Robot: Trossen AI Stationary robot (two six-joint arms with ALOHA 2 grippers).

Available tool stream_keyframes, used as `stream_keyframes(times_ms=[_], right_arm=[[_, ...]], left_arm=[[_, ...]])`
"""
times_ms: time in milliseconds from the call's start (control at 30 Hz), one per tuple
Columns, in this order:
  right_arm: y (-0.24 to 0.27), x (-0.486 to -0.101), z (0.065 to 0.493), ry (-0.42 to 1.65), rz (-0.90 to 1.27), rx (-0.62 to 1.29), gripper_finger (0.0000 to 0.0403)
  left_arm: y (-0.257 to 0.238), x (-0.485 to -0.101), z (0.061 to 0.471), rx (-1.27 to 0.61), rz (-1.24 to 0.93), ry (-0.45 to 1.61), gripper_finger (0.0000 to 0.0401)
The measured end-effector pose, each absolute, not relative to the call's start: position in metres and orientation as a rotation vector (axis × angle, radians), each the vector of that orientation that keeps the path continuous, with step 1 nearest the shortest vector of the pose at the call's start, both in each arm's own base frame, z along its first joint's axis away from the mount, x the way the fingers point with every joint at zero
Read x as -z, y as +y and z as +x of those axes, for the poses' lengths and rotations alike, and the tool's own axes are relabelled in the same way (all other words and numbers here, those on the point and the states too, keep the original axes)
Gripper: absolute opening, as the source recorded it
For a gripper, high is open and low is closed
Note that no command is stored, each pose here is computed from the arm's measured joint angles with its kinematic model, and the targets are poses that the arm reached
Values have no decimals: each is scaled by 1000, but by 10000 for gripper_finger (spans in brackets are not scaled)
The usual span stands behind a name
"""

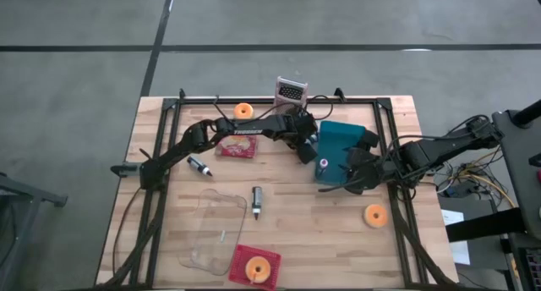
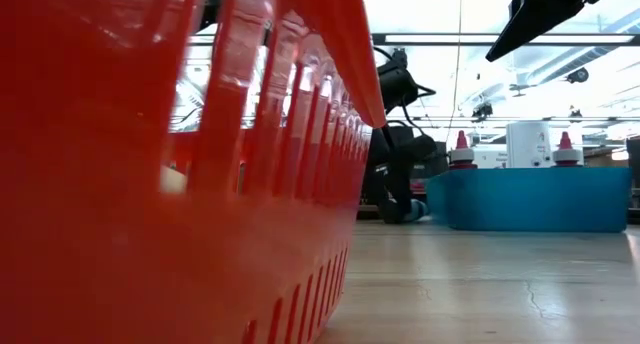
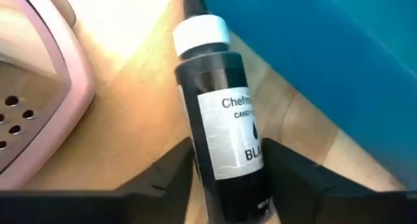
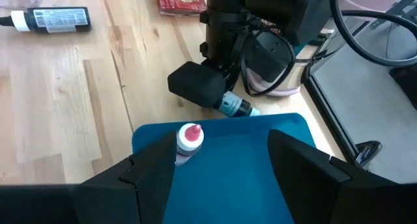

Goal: Pick & Place Food Item
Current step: Put the top black food coloring bottle into the blue bin

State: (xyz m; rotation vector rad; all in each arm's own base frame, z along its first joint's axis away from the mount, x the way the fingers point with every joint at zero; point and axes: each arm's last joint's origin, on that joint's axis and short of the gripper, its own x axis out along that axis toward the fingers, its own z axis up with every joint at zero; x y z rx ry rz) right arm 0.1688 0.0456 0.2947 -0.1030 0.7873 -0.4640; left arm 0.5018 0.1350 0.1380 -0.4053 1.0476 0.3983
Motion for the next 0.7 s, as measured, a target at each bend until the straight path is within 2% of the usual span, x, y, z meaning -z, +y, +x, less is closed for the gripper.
stream_keyframes(times_ms=[133, 233, 700], right_arm=[[46, -295, 169, 787, -103, 464, 237], [46, -295, 169, 788, -105, 463, 235], [46, -295, 169, 788, -106, 463, 228]], left_arm=[[135, -138, 502, -394, -398, 1050, 104], [135, -139, 502, -393, -395, 1050, 76], [132, -142, 500, -409, -318, 1066, 70]])
